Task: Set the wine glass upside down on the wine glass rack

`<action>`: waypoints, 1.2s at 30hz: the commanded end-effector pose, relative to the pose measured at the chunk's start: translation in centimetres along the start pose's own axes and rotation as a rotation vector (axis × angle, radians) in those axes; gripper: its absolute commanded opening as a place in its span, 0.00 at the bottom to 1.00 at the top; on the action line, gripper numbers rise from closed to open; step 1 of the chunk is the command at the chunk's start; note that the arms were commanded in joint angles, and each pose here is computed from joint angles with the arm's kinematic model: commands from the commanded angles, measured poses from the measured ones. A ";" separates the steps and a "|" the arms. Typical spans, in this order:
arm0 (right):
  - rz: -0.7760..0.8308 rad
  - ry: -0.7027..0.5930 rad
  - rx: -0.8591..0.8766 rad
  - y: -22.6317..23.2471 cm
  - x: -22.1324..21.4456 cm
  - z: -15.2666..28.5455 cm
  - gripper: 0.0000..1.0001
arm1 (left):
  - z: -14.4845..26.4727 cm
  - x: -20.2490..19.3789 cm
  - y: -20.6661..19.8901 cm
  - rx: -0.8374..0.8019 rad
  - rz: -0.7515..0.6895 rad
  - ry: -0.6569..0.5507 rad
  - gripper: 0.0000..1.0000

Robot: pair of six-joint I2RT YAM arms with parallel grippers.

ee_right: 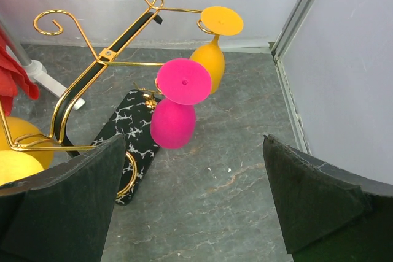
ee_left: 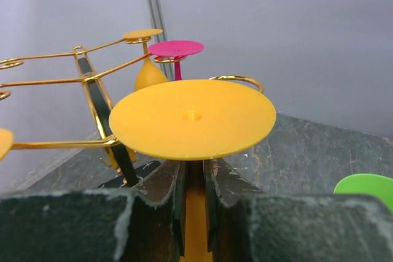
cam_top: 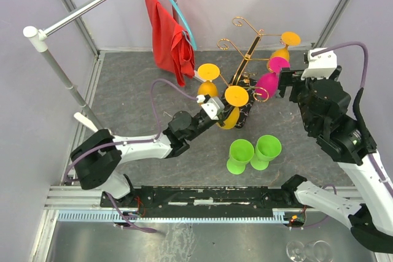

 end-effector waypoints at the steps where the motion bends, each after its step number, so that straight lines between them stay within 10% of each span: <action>1: -0.030 -0.026 -0.025 -1.0 0.6 0.8 1.00 | -2.2 2.4 -0.2 -0.002 -0.028 -0.106 0.03; 36: -0.035 -0.055 -0.046 -2.8 0.4 2.5 1.00 | -7.8 -1.2 -1.4 -0.025 0.057 -0.126 0.03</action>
Point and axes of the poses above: each gripper's point midway between its finger pads, its own z axis back along the fingers, its own y axis along the line the jaws close on, x = y × z, the point moved 2 cm from there along z, back along the fingers, and after that the axes turned 4 degrees about z, right-handed, at the moved point
